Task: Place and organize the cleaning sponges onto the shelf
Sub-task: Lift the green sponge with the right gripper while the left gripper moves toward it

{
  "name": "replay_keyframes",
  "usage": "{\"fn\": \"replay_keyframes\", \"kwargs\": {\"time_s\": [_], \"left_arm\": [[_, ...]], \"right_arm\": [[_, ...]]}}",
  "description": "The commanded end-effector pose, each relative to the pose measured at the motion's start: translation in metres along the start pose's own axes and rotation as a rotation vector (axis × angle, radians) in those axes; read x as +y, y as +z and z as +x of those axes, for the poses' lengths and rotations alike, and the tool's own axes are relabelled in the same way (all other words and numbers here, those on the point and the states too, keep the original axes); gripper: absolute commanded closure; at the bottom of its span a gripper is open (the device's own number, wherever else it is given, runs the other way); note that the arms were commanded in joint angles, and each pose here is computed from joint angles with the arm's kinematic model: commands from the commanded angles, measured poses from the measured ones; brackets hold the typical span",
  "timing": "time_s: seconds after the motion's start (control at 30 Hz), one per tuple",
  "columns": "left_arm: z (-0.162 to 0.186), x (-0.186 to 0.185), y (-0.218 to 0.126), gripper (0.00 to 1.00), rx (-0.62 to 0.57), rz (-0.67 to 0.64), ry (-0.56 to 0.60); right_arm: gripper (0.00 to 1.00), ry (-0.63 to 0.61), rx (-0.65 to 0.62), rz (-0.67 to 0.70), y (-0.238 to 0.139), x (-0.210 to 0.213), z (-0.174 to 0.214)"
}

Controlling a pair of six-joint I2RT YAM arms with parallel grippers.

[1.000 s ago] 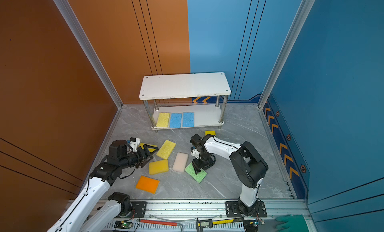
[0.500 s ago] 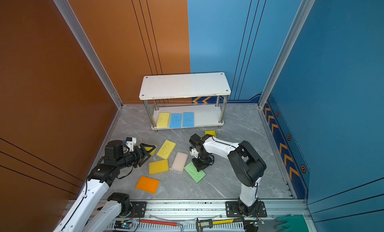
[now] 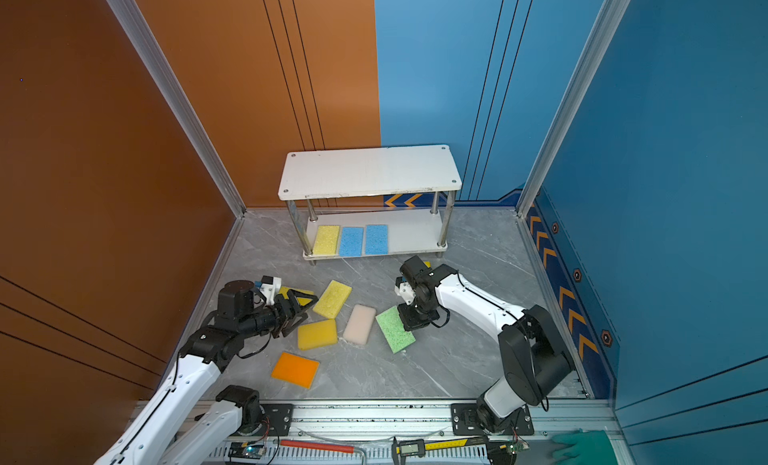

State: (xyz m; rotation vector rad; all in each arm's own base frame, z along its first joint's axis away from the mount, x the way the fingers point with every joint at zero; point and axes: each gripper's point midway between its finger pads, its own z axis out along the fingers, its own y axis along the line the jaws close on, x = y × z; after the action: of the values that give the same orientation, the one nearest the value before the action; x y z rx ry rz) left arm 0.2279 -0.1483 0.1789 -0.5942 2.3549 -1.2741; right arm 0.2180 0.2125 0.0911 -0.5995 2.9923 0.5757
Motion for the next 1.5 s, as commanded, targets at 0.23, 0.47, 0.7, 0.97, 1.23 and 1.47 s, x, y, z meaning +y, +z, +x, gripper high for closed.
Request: {"fn": "replay_keyframes", "kwargs": {"time_s": [0.23,0.47,0.7,0.97,1.23,1.47], "left_arm": [[0.012,-0.057,0.038,0.21,0.038,0.160,0.126],[0.025,-0.075,0.063,0.22,0.084,0.182,0.174],[0.019,-0.107,0.081,0.25,0.085,0.242,0.201],[0.013,-0.119,0.097,0.85,0.086,0.233,0.203],[-0.014,-0.132,0.095,0.97,-0.044,0.288,0.143],[-0.052,-0.153,0.072,0.97,-0.199,0.452,0.026]], "right_arm": [[0.90,0.119,-0.158,-0.239,-0.051,0.044,-0.039],[0.90,0.095,-0.202,-0.322,-0.075,0.073,-0.057],[0.90,0.060,-0.205,-0.349,-0.082,0.091,-0.061],[0.90,0.074,-0.230,-0.358,-0.091,0.088,-0.061],[0.39,0.212,-0.363,-0.494,-0.119,0.086,-0.082],[0.30,0.301,-0.456,-0.693,-0.135,0.097,-0.096]]}}
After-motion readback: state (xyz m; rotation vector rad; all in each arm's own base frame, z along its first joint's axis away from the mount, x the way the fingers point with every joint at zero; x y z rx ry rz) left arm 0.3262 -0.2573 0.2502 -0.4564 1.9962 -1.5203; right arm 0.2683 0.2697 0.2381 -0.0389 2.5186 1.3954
